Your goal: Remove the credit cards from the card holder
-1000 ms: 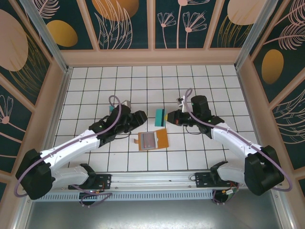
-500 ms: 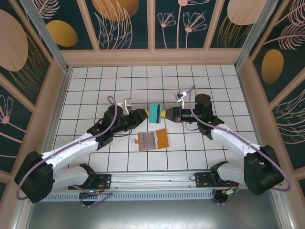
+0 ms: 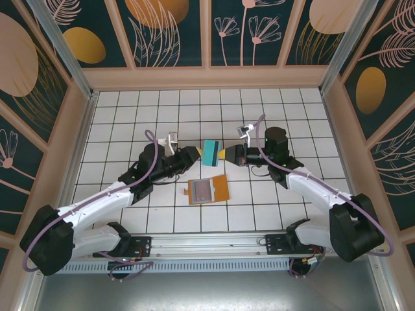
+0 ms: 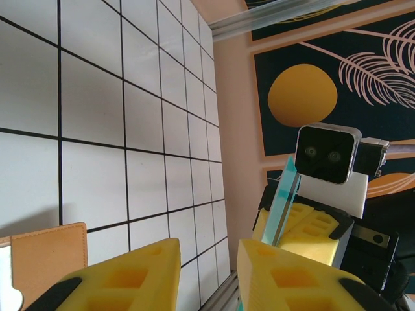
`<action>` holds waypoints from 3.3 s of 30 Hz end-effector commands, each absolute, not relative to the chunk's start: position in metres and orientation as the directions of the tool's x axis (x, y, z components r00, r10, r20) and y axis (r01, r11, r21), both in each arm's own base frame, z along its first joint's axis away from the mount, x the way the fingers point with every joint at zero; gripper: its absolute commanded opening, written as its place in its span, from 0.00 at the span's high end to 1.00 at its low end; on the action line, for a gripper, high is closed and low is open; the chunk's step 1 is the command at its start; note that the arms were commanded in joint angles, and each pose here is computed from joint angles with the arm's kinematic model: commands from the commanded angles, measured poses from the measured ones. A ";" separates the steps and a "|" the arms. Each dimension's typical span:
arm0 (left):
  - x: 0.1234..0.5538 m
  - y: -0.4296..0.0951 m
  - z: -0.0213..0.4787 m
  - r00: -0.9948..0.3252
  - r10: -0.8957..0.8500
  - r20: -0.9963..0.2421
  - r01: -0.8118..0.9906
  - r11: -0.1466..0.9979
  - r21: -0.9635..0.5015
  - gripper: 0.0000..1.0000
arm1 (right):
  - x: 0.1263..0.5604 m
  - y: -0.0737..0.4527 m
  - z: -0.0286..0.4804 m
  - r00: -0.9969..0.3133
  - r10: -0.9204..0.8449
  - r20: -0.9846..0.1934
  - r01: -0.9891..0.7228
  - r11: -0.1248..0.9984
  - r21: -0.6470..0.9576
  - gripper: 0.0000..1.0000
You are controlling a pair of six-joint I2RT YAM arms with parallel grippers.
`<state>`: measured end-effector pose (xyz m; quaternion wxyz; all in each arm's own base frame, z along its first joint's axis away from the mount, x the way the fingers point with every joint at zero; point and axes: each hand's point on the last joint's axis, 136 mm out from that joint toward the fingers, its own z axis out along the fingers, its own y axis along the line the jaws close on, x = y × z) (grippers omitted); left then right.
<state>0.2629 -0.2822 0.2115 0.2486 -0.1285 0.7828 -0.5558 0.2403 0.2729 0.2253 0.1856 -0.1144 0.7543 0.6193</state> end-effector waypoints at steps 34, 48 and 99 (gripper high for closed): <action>0.260 -0.297 0.247 -0.858 -0.428 -0.285 0.195 0.242 -0.950 0.80 | 0.232 0.282 0.225 -0.904 -0.003 -0.428 -0.424 0.138 0.895 1.00; 0.266 -0.289 0.234 -0.842 -0.388 -0.374 0.201 0.419 -0.886 1.00 | 0.244 0.278 0.212 -0.897 0.019 -0.441 -0.425 0.240 0.873 0.39; 0.343 -0.155 0.141 -0.087 0.898 -0.430 0.709 0.359 0.607 1.00 | 0.264 0.244 0.210 -0.806 0.075 -0.587 -0.501 0.442 0.744 0.01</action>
